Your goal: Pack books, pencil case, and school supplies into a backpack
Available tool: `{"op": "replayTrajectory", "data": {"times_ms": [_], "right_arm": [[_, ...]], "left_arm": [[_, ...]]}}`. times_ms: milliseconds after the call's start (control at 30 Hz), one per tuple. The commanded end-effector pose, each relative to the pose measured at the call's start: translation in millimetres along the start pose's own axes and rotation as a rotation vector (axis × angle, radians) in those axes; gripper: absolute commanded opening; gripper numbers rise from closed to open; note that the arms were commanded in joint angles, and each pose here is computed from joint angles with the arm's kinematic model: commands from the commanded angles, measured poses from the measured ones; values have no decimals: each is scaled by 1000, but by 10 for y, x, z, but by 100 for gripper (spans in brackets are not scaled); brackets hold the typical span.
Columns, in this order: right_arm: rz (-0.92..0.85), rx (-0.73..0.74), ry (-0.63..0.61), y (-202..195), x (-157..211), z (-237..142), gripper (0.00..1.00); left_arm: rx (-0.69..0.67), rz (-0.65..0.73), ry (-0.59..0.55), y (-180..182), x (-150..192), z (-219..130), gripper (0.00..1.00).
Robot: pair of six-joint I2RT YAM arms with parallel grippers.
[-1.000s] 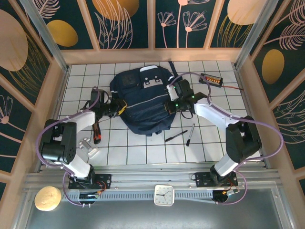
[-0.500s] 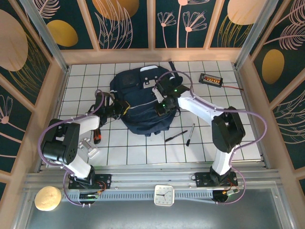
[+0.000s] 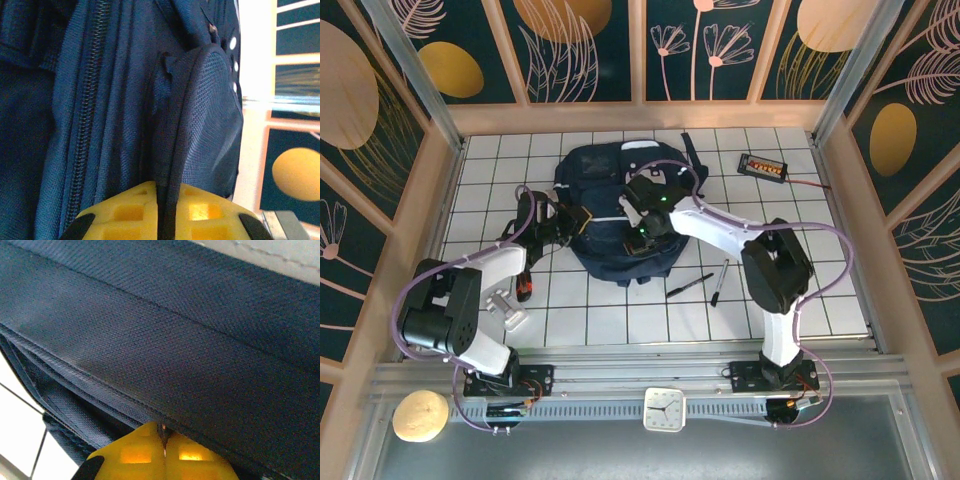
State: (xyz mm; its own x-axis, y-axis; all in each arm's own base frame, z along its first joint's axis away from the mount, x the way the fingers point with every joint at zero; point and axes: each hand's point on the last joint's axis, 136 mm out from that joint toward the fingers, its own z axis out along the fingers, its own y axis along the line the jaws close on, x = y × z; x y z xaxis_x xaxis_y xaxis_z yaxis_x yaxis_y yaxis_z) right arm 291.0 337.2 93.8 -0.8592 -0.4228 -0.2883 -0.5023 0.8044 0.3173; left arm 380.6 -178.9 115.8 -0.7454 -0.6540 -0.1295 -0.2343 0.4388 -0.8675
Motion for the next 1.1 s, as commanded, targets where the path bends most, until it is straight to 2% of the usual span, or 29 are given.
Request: {"op": "replayTrajectory", "data": {"times_ms": [0, 100, 400, 533, 700, 733, 767, 800, 833, 867, 967, 1067], "right_arm": [[0, -81, -69, 81, -95, -252, 0], [-15, -166, -62, 344, -120, -266, 0], [-55, -401, -24, 1377, -333, 32, 0], [39, -441, -101, 1479, -556, -10, 0], [178, -464, -198, 1335, -798, -65, 0], [196, -464, -201, 1303, -806, -68, 0], [205, -460, -200, 1276, -799, -82, 0], [219, -446, -196, 1220, -775, -86, 0], [223, -436, -197, 1177, -742, -117, 0], [228, -429, -196, 1131, -695, -134, 0], [246, -403, -193, 977, -517, -194, 0], [257, -382, -189, 872, -359, -252, 0]], "left_arm": [[108, 81, 78, -382, 151, -41, 0], [152, 50, 78, -439, 149, -20, 0], [189, 41, 82, -604, 192, 4, 0], [193, 31, 84, -580, 248, -53, 0], [182, 30, 82, -527, 314, -172, 0], [172, 44, 76, -529, 313, -206, 9], [150, 59, 65, -515, 293, -240, 27], [120, 74, 47, -489, 247, -292, 54], [106, 92, 23, -482, 179, -362, 96], [90, 96, 1, -447, 97, -426, 99], [39, 94, -48, -312, -132, -585, 99], [-21, 147, -48, -246, -251, -560, 99]]}}
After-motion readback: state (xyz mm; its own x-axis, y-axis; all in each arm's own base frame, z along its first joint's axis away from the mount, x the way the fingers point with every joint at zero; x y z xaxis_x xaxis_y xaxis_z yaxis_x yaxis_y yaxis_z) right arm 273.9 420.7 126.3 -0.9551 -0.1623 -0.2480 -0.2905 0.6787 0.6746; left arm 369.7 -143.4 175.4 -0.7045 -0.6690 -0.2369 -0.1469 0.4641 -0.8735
